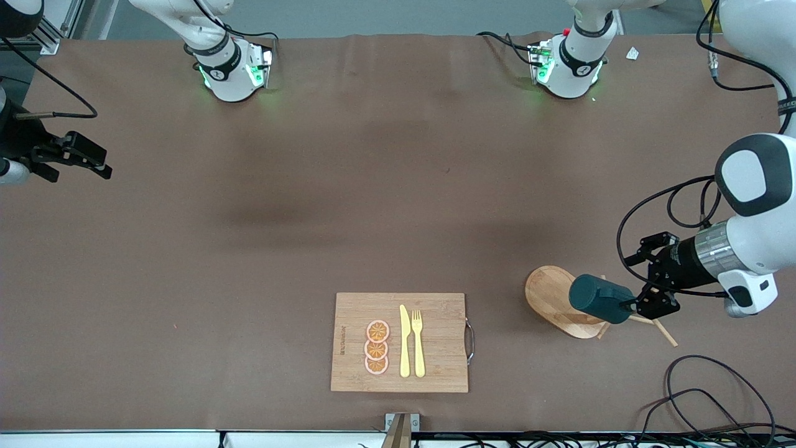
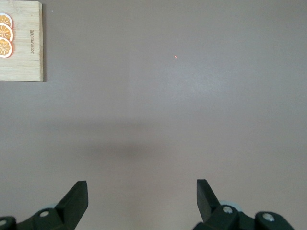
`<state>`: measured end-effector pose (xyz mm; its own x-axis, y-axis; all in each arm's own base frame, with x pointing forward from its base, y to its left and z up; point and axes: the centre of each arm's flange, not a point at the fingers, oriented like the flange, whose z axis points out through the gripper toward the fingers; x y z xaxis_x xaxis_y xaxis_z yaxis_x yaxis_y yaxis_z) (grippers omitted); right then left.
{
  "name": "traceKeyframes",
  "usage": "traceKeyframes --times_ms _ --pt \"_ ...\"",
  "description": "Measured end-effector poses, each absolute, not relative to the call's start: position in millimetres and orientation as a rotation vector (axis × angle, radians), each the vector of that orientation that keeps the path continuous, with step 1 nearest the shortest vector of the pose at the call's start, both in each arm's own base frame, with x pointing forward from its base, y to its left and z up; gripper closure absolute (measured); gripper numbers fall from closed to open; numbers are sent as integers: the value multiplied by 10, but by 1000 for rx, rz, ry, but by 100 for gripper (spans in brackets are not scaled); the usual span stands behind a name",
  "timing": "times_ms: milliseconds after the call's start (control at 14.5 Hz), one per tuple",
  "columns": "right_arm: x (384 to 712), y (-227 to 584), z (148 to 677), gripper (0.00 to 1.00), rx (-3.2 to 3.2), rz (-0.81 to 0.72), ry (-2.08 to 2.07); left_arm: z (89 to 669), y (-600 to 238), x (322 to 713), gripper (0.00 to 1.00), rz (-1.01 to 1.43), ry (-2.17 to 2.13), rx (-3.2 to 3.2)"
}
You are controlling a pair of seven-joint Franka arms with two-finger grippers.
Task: Transfer cup from left to right arm and place
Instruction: 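Reach the left gripper toward the teal mug on the wooden stand, then close the left gripper on the teal mug and lift it off the stand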
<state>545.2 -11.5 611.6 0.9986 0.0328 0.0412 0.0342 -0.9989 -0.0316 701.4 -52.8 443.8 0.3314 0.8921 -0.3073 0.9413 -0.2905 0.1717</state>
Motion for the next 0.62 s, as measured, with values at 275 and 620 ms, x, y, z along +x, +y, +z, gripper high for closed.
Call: traceKeyframes --times_ms 275,620 --pt "5452 -115 6116 0 -3108 -64 -52 4219 -501 7094 0 -268 1697 2183" --pt "5452 -114 6117 0 -3108 -64 -52 3933 -515 7159 0 -299 1724 2156"
